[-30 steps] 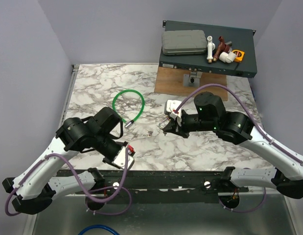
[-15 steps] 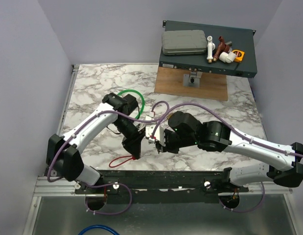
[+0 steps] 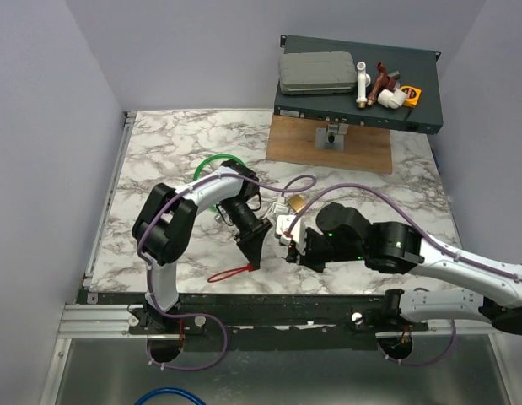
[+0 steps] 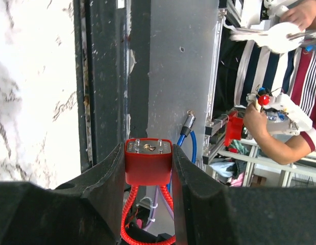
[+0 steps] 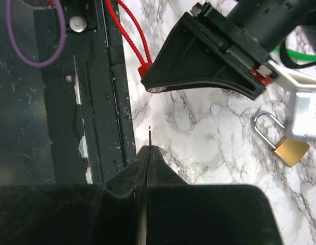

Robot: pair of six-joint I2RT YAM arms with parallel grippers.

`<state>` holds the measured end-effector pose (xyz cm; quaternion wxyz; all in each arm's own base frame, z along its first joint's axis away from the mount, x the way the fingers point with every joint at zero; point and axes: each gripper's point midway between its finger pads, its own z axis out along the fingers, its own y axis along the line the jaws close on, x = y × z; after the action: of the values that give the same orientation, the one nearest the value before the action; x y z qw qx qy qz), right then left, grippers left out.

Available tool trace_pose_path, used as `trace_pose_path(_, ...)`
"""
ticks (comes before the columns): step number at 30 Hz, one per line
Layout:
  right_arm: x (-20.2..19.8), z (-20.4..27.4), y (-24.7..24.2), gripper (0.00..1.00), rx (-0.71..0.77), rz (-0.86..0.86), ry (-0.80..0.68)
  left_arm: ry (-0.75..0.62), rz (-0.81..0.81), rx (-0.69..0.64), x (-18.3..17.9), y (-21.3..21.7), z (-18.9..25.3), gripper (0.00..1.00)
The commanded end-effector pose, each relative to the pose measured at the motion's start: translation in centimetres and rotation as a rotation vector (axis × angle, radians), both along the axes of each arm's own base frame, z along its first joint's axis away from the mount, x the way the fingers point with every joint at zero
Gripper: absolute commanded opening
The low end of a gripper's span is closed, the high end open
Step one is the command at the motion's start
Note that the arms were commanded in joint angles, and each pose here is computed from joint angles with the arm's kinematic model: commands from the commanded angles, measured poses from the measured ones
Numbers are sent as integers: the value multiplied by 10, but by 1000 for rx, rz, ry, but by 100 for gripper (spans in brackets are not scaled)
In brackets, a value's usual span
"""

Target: Unlock with the key

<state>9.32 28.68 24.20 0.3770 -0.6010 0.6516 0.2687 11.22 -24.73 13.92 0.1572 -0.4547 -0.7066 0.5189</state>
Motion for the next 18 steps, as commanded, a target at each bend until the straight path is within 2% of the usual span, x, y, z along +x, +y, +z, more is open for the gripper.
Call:
trace_pose_path(1,4,-30,6,1,-114,3,24,39,-25,-80,-15,-20,30,0)
trace_pose_path(6,14,-55,2,1,-284,32,-11,65,-22,-125,-25,-20,33,0)
trace_pose_path(18,0,-71,11,1,-402,100,-54,79,-51,-110,-48,-6,31,0)
